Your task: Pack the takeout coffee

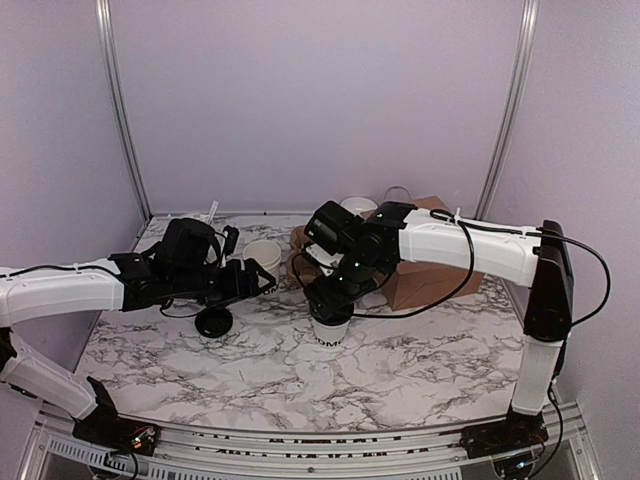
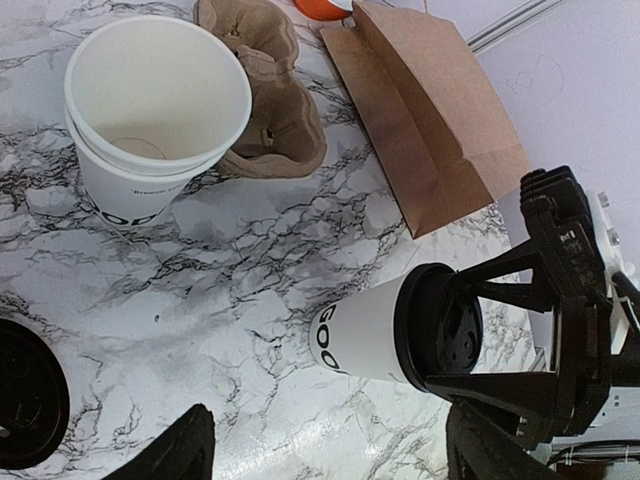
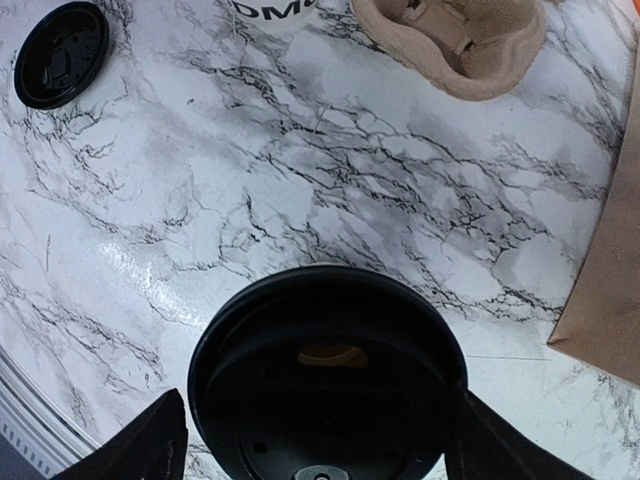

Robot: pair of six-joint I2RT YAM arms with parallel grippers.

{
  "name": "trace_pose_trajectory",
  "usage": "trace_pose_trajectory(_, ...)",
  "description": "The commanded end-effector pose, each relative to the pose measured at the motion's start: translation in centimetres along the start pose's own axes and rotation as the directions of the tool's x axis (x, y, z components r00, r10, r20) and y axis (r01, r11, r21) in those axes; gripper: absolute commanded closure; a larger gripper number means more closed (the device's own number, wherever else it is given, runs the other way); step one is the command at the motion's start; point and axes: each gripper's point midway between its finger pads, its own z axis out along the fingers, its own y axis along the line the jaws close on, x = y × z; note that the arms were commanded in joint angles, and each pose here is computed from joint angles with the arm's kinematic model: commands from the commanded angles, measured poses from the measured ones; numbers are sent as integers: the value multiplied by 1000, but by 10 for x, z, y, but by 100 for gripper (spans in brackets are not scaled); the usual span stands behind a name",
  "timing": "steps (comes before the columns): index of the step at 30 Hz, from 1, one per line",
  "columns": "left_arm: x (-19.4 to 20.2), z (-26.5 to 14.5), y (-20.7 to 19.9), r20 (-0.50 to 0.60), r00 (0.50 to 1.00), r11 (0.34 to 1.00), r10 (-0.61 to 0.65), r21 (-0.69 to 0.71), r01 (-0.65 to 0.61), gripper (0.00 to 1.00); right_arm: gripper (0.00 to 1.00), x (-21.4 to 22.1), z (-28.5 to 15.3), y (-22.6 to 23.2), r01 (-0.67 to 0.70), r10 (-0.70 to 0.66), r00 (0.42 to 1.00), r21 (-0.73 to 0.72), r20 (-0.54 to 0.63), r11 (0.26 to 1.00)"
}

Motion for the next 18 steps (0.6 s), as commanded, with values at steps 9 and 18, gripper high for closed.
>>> trace_pose_trajectory(9, 5, 7, -9, -38, 999, 998, -3, 60, 6, 18, 11, -9, -11, -2, -17, 17, 999, -7, 37, 1000)
trace_pose_trajectory(18, 12, 16, -16, -65, 998, 997, 18, 72, -13, 18, 9, -10, -16, -3, -24, 24, 998, -6, 53, 1000)
